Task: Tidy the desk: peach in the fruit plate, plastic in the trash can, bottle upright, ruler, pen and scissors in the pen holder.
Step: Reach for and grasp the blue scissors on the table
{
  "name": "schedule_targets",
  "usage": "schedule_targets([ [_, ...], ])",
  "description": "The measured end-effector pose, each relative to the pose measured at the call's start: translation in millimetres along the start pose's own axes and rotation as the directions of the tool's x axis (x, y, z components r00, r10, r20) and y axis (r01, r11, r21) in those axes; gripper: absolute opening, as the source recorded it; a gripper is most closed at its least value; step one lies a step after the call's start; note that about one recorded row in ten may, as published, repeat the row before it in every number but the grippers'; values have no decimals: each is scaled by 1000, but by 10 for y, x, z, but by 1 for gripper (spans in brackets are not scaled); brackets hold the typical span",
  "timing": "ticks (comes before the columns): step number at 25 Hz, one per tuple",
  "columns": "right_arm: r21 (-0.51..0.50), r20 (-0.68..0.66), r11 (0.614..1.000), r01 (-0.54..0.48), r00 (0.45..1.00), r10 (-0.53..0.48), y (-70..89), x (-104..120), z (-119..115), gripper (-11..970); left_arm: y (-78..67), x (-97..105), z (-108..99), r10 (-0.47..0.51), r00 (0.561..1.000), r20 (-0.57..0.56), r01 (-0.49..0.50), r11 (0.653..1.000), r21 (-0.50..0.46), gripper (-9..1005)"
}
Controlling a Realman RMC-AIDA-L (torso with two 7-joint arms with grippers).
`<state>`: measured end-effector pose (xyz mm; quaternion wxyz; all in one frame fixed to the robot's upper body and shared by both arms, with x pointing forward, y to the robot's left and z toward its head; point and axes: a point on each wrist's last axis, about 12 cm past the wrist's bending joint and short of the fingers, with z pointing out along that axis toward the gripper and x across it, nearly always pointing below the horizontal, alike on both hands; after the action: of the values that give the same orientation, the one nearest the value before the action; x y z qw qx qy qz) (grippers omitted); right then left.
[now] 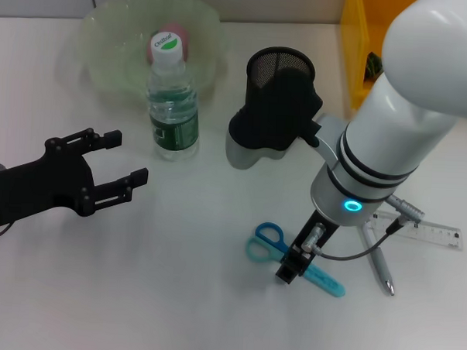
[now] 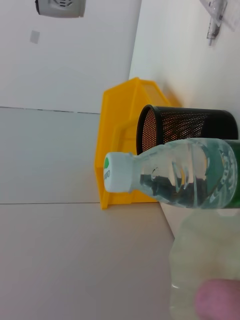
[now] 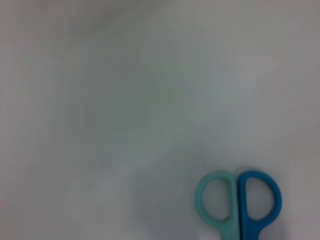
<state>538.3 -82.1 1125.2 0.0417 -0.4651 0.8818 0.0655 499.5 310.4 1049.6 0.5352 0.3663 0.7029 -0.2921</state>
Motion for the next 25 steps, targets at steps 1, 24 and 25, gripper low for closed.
schedule_targets([
  [1,0,-2,1000,0,1000,0,-1,5,8,500,0,0,0,0,1000,0,0,1000,0,752],
  [24,3,-5,1000,8,1000,-8,17,20,41,390,14,3,4,1,1000,-6,-1,1000,-10,752],
  [25,3,-6,1000,8,1000,-8,17,22,42,368,14,3,4,1,1000,-6,-1,1000,-10,753],
])
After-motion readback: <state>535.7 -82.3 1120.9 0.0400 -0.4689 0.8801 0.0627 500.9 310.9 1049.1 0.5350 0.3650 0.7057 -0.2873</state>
